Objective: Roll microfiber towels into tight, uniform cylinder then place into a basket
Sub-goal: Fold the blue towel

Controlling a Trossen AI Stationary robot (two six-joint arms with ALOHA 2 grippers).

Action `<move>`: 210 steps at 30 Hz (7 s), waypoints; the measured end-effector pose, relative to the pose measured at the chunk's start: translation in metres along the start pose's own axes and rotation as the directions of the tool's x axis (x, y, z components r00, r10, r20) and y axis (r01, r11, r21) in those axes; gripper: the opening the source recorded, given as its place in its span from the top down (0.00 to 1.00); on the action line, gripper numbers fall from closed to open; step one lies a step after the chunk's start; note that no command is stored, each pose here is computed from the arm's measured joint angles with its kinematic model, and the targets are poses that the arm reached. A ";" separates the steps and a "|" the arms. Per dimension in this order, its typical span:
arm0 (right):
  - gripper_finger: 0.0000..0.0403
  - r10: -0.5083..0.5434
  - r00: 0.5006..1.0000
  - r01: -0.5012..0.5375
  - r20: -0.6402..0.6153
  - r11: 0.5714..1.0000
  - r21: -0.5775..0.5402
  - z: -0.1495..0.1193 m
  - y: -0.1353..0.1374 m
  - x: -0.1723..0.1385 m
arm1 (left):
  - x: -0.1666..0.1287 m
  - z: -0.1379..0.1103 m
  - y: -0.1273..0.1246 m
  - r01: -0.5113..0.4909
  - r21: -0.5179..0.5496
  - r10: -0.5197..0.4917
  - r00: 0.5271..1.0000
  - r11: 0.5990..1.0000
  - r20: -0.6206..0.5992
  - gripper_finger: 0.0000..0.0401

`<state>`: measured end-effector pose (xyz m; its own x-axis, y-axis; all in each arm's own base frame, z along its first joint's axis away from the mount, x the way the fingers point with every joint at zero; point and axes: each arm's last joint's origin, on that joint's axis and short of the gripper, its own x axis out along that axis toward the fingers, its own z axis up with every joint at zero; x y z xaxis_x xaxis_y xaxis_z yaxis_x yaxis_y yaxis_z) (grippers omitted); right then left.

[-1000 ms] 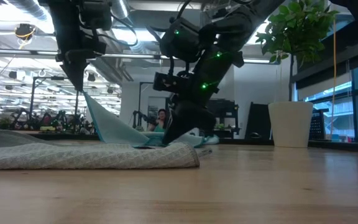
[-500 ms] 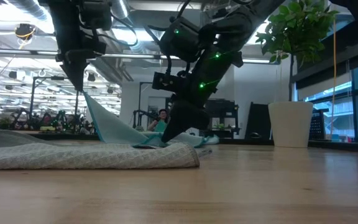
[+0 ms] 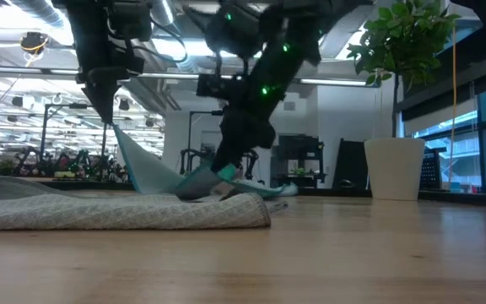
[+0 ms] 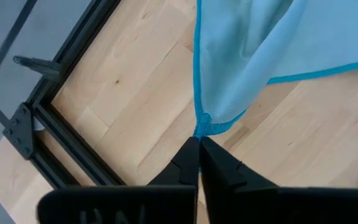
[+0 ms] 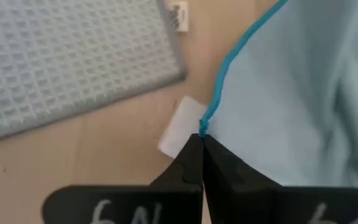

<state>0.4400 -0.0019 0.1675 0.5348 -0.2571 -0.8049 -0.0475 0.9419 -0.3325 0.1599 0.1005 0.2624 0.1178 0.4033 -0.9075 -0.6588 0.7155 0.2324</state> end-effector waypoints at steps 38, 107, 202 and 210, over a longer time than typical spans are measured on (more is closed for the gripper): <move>1.00 -0.480 0.835 0.492 -0.268 0.870 -0.025 0.058 -0.121 -0.183 | -0.101 -0.020 0.035 -0.020 0.028 0.006 0.904 0.999 0.428 1.00; 1.00 -0.460 0.862 0.489 -0.211 0.865 0.110 0.026 -0.190 -0.239 | -0.110 0.036 0.034 -0.137 -0.031 0.137 0.897 0.990 0.420 1.00; 1.00 -0.156 0.836 0.245 -0.526 0.964 0.104 -0.053 0.013 -0.090 | -0.002 -0.055 -0.081 0.271 0.223 -0.278 0.961 0.936 0.001 1.00; 1.00 -0.241 0.830 0.318 -0.503 0.945 0.072 -0.055 0.003 -0.083 | 0.000 -0.052 -0.080 0.161 0.200 -0.184 0.978 0.967 0.100 1.00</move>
<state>0.3492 0.0100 0.2067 0.0313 -0.5491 -0.8351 0.1861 0.8241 -0.5349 0.1742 0.0136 0.2259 0.3103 0.3199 -0.8952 -0.4694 0.8704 0.1483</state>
